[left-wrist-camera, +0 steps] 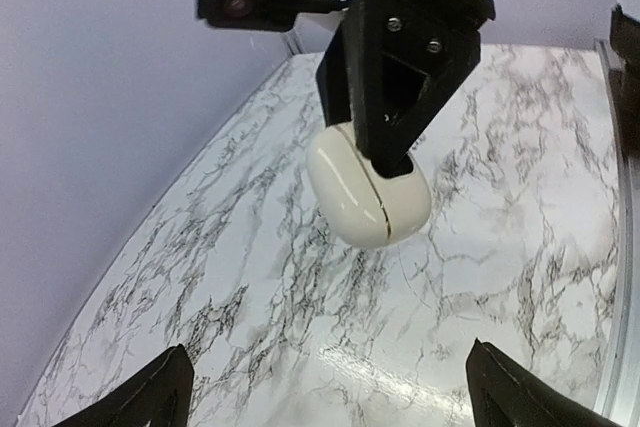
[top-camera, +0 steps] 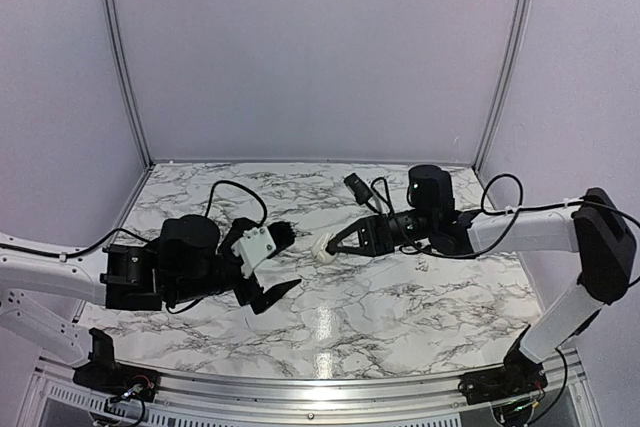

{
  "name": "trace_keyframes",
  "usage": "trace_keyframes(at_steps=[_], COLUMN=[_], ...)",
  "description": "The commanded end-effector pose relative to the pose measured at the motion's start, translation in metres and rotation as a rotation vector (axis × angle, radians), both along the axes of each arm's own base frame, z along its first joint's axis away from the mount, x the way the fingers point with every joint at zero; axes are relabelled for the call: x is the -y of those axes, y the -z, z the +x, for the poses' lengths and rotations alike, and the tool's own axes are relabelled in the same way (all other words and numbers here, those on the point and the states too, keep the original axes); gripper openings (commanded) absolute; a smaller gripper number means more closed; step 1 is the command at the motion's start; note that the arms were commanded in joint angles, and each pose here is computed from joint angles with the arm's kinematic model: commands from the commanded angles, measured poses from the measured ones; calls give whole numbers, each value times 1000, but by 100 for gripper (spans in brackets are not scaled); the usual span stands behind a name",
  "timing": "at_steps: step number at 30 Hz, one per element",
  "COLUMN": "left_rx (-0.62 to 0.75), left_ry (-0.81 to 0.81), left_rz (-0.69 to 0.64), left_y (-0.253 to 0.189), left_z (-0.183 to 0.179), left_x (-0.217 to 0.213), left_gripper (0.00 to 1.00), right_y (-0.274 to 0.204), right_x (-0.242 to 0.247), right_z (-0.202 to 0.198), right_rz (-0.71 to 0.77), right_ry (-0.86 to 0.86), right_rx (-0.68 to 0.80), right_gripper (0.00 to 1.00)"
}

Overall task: Insert the wireless bluetooth earbuds into the charging case
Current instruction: Pass from the right arm to the left

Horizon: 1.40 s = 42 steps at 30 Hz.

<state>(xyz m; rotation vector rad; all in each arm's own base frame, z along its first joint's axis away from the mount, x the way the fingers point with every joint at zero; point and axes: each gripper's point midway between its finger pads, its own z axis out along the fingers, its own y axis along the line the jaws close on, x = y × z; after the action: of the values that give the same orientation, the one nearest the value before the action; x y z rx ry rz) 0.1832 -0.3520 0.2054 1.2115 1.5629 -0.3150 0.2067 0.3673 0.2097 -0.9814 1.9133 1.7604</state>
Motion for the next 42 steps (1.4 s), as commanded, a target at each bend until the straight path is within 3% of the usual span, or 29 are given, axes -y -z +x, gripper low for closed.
trace_keyframes(at_steps=[1,6,9,17,31,42], left_rx=[-91,-159,-183,-234,-182,-174], left_ry=[-101,-72,2,163,289,230], left_rz=[-262,-606,-744,-871,-952,-990], left_y=[-32,-72,-93,-125,-147,-155], left_z=[9,1,-7,-20,-35,-26], left_x=[-13,-20,-14,20,38,31], left_gripper=[99,99,95,73,53,52], right_y=[-72,-120,-142,-166,-170,-168], right_x=[2,10,11,-10,-7,-7], right_z=[21,25,22,-12,-33,-40], right_rz=[157,294,368,464,551,568], right_ry=[92,181,208,171,154,131], right_rx=[216,353,421,543,531,515], right_gripper=[0,0,0,0,0,0])
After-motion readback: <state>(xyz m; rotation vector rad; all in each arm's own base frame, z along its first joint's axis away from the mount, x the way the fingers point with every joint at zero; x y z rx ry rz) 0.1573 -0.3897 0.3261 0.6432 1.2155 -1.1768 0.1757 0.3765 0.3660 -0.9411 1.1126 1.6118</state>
